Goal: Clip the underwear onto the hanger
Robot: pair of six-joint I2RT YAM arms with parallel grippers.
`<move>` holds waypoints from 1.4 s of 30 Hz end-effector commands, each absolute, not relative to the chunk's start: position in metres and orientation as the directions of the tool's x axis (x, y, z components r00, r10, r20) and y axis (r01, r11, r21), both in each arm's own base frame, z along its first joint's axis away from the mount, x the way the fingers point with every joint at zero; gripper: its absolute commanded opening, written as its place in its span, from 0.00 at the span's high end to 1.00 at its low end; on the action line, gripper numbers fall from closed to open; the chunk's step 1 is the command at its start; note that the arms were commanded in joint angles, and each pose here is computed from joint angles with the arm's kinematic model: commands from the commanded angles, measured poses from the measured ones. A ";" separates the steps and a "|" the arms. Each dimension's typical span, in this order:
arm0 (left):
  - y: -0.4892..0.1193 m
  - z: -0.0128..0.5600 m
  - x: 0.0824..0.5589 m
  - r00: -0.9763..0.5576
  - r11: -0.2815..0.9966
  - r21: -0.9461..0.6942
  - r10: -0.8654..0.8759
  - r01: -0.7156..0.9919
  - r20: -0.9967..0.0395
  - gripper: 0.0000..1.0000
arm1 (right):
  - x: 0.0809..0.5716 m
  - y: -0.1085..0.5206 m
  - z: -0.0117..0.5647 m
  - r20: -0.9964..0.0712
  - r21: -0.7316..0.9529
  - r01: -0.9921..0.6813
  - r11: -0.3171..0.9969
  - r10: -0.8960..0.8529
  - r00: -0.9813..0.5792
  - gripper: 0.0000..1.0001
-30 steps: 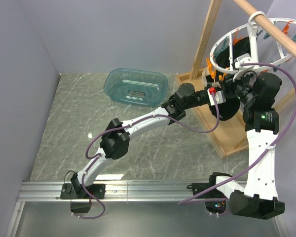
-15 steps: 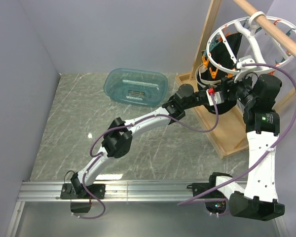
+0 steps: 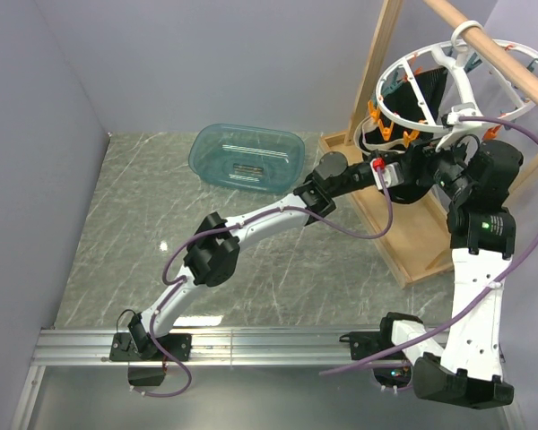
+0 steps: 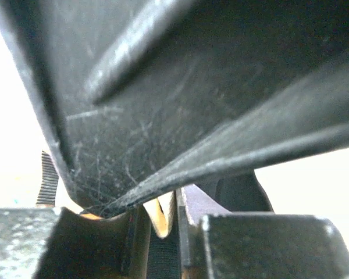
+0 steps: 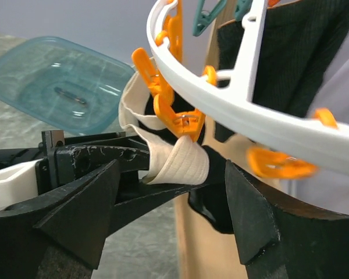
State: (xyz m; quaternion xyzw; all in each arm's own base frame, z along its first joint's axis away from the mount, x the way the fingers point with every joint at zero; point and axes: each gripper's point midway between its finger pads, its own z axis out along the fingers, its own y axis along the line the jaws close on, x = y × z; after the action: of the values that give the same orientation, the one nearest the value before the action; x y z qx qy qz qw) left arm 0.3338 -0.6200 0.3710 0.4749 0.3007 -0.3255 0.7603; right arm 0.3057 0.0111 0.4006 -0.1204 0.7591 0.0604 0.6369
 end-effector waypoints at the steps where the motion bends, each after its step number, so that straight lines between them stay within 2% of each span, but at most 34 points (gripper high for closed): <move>1: -0.600 0.429 0.314 0.631 0.371 0.523 -0.289 0.767 -0.721 0.74 | 0.290 0.028 0.420 -0.987 0.049 -0.328 0.944 -0.004 -0.160 0.19; 4: -0.598 0.418 0.310 0.620 0.347 0.524 -0.283 0.778 -0.732 0.68 | 0.293 0.024 0.425 -0.984 0.092 -0.312 0.946 0.039 -0.172 0.18; 9: -0.592 0.420 0.303 0.615 0.338 0.523 -0.291 0.783 -0.733 0.50 | 0.298 0.022 0.430 -0.982 0.128 -0.313 0.941 0.076 -0.172 0.16; 11: -0.591 0.417 0.301 0.609 0.326 0.522 -0.288 0.788 -0.739 0.38 | 0.299 0.025 0.433 -0.978 0.165 -0.319 0.933 0.112 -0.175 0.16; 13: -0.588 0.417 0.298 0.599 0.311 0.519 -0.287 0.796 -0.748 0.32 | 0.301 0.027 0.437 -0.977 0.179 -0.326 0.928 0.127 -0.173 0.16; 15: -0.582 0.424 0.293 0.587 0.306 0.508 -0.296 0.805 -0.753 0.21 | 0.300 0.028 0.441 -0.978 0.178 -0.331 0.927 0.128 -0.168 0.15; 16: -0.581 0.413 0.292 0.569 0.292 0.496 -0.278 0.818 -0.774 0.12 | 0.299 0.028 0.443 -0.978 0.179 -0.333 0.926 0.131 -0.161 0.15; 18: -0.571 0.420 0.285 0.535 0.281 0.465 -0.282 0.840 -0.796 0.06 | 0.295 0.031 0.449 -0.981 0.174 -0.351 0.920 0.128 -0.149 0.15; 19: -0.569 0.399 0.282 0.506 0.251 0.450 -0.245 0.857 -0.827 0.02 | 0.292 0.033 0.450 -0.980 0.177 -0.361 0.916 0.131 -0.149 0.15; 21: -0.549 0.412 0.270 0.497 0.248 0.440 -0.256 0.863 -0.829 0.01 | 0.286 0.038 0.452 -0.982 0.174 -0.383 0.907 0.128 -0.142 0.15; 23: -0.539 0.382 0.263 0.440 0.200 0.404 -0.189 0.892 -0.878 0.01 | 0.283 0.040 0.452 -0.982 0.174 -0.392 0.903 0.128 -0.141 0.15; 24: -0.528 0.394 0.255 0.394 0.198 0.357 -0.199 0.913 -0.897 0.01 | 0.281 0.044 0.449 -0.980 0.184 -0.411 0.893 0.132 -0.151 0.15; 26: -0.516 0.359 0.254 0.249 0.165 0.231 -0.094 0.959 -0.964 0.01 | 0.275 0.050 0.448 -0.978 0.191 -0.438 0.878 0.135 -0.157 0.15; 27: -0.503 0.366 0.247 0.145 0.157 0.128 -0.097 0.979 -0.985 0.01 | 0.270 0.056 0.446 -0.977 0.198 -0.464 0.863 0.135 -0.165 0.15; 28: -0.490 0.350 0.254 0.074 0.172 0.063 -0.057 0.983 -0.996 0.01 | 0.267 0.059 0.444 -0.974 0.211 -0.476 0.854 0.143 -0.175 0.14; 29: -0.476 0.347 0.246 -0.070 0.171 -0.076 -0.041 0.982 -0.997 0.01 | 0.266 0.061 0.438 -0.971 0.224 -0.483 0.846 0.148 -0.190 0.12; 33: -0.428 0.316 0.267 -0.340 0.320 -0.312 0.035 0.894 -0.940 0.01 | 0.259 0.072 0.427 -0.962 0.260 -0.520 0.814 0.172 -0.213 0.09; 34: -0.420 0.314 0.271 -0.376 0.354 -0.334 0.055 0.874 -0.925 0.01 | 0.260 0.074 0.425 -0.958 0.273 -0.520 0.809 0.182 -0.220 0.09; 36: -0.387 0.291 0.290 -0.470 0.507 -0.350 0.128 0.787 -0.873 0.01 | 0.258 0.085 0.418 -0.955 0.283 -0.544 0.790 0.176 -0.241 0.08; 38: -0.359 0.297 0.302 -0.508 0.567 -0.356 0.130 0.743 -0.852 0.01 | 0.259 0.091 0.415 -0.959 0.267 -0.547 0.793 0.164 -0.231 0.08; 39: -0.346 0.296 0.299 -0.531 0.555 -0.379 0.138 0.741 -0.836 0.01 | 0.257 0.100 0.409 -0.957 0.273 -0.570 0.775 0.157 -0.244 0.07; 40: -0.317 0.280 0.311 -0.564 0.590 -0.400 0.117 0.702 -0.817 0.01 | 0.258 0.106 0.408 -0.958 0.272 -0.584 0.765 0.158 -0.239 0.07; 41: -0.296 0.297 0.308 -0.527 0.586 -0.385 0.086 0.713 -0.846 0.01 | 0.261 0.108 0.400 -0.954 0.282 -0.575 0.768 0.160 -0.254 0.07; 42: -0.269 0.285 0.316 -0.552 0.624 -0.394 0.072 0.675 -0.831 0.01 | 0.261 0.119 0.394 -0.950 0.290 -0.596 0.749 0.148 -0.276 0.07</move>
State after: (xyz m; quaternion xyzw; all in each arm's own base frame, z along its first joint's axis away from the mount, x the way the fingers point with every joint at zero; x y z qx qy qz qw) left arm 0.3271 -0.3380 0.2831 0.2822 0.7685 -0.3754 0.4346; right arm 0.2568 0.1050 0.3918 -0.1404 0.7443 0.3151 0.5719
